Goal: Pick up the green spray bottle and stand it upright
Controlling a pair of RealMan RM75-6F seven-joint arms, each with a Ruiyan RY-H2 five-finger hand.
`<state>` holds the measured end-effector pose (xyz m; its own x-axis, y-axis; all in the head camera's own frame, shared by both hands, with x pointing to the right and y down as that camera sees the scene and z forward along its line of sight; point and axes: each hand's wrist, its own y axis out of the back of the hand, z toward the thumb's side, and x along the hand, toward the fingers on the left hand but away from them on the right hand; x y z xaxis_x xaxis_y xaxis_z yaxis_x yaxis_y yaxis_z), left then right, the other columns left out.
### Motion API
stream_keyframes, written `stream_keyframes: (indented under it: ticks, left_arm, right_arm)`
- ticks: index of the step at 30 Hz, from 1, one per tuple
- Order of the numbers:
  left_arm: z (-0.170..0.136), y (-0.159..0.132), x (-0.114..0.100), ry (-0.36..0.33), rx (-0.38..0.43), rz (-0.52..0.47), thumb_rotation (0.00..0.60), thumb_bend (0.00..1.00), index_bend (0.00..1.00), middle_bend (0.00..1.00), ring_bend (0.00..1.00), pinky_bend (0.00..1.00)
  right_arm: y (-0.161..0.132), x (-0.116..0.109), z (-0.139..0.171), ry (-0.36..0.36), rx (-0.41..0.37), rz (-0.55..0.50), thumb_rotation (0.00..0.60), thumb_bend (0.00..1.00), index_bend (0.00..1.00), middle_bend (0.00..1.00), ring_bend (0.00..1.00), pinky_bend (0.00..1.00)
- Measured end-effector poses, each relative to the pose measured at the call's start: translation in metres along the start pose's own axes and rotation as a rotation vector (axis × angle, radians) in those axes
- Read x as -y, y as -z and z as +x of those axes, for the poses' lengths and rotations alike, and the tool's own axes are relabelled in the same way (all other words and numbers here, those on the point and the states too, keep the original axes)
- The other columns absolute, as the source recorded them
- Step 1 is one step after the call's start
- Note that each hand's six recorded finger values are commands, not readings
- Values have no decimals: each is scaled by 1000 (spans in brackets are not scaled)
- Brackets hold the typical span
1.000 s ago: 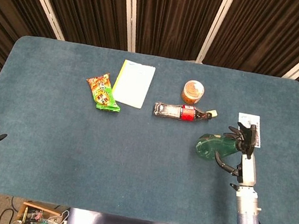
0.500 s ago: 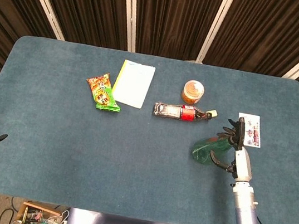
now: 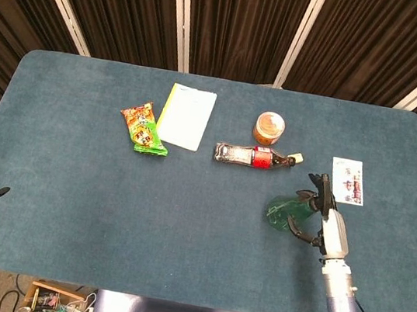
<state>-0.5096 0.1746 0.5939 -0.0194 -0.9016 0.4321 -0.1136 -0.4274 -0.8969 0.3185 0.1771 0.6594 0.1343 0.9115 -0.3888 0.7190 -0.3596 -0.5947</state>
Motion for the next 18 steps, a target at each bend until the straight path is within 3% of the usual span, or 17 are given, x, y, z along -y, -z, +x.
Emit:
stream_keyframes:
  ticks: [7, 18]
  left_arm:
    - [0, 1, -1, -3, -5, -1, 600, 129, 0, 0, 0, 87]
    - [-1, 2, -2, -6, -5, -5, 600, 126, 0, 0, 0, 87]
  right_arm:
    - [0, 0, 3, -10, -1, 30, 600, 251, 0, 0, 0, 0]
    - [-5, -2, 5, -7, 1, 27, 600, 200, 0, 0, 0, 0]
